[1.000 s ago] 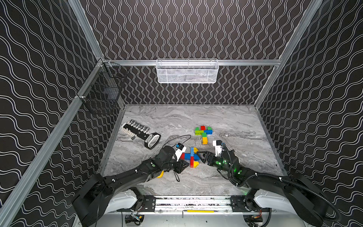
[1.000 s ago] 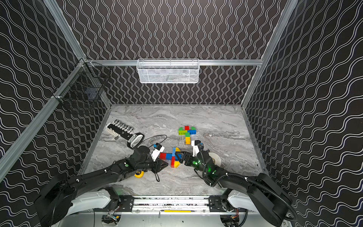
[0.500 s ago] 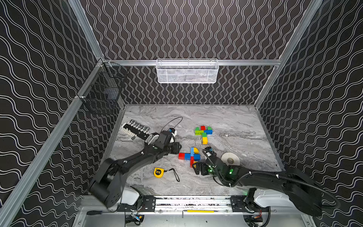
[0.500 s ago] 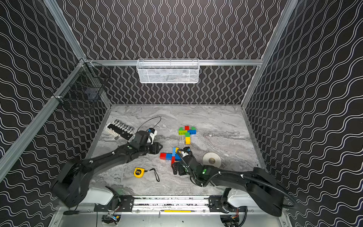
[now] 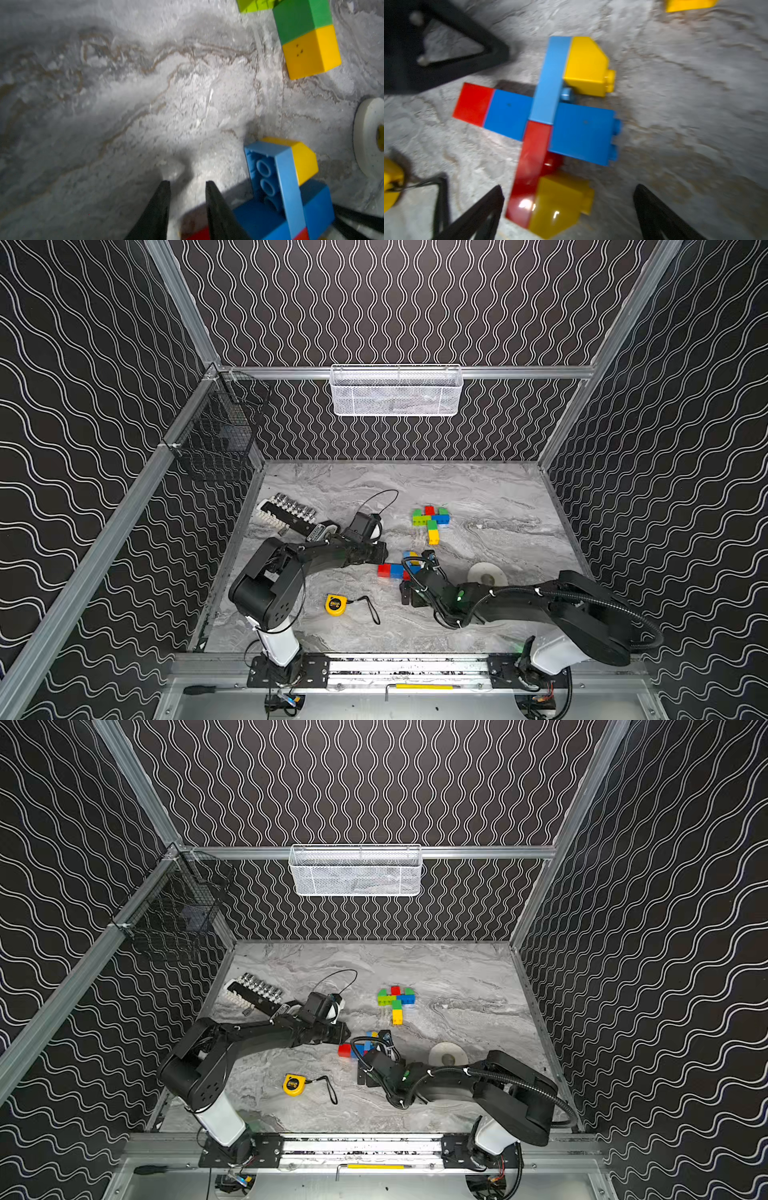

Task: Assemble a fork with lego
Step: Adjust the lego brick at the center of the board.

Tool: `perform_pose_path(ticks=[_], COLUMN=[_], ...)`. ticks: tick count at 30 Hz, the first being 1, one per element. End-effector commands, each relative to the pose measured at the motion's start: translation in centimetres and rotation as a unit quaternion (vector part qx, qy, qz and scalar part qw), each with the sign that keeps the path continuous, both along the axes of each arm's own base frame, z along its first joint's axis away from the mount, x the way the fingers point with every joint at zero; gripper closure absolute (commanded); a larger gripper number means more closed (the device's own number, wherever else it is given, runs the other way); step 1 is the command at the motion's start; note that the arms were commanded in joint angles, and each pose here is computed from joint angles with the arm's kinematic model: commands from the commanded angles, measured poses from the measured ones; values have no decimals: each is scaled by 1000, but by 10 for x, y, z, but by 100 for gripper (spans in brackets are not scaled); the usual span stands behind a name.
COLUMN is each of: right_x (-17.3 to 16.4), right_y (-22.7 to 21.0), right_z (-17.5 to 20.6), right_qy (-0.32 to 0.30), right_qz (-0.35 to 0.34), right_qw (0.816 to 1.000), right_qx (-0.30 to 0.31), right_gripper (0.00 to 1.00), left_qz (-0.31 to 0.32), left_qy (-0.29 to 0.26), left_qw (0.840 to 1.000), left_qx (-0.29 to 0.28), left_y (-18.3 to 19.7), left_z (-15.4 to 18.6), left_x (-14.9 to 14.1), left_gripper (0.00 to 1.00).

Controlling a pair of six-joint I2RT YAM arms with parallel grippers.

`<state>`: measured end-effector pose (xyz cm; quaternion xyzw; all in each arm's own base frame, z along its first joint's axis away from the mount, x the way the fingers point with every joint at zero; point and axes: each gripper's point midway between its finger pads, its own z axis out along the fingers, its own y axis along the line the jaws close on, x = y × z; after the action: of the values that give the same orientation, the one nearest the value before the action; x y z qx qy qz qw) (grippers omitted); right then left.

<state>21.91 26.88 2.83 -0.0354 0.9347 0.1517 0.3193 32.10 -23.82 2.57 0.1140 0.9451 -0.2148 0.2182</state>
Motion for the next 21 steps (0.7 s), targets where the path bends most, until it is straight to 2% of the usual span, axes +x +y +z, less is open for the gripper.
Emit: perform_pose_path(ticks=[1,9,13,17,19,21], right_x=[-11,6,26,40,43,45], right_y=[-37,-74,-71,-62,-69,-82], right_z=[-20,-28,-26,-19,-12,1], right_qy=[33,50,49,48,36,12], right_qz=[-35,-56,-43,-35,-54,-81], right_qw=[998,997,998,998,998,997], right_qx=[-42,-18,8,3,1,0], right_gripper=[1,1,1,1,2,2], left_qz=[-17,-3,7,20,40,72], left_qy=[11,4,-8,-44,-77,-117], left_qw=[1000,1000,1000,999,996,990], left_qx=[-7,-9,-15,-25,-20,-7], left_y=[-1,12,18,24,34,50], left_z=[-2,11,18,39,56,75], left_x=[-17,-46,-51,-50,-46,-39], left_gripper=[66,61,57,51,42,26])
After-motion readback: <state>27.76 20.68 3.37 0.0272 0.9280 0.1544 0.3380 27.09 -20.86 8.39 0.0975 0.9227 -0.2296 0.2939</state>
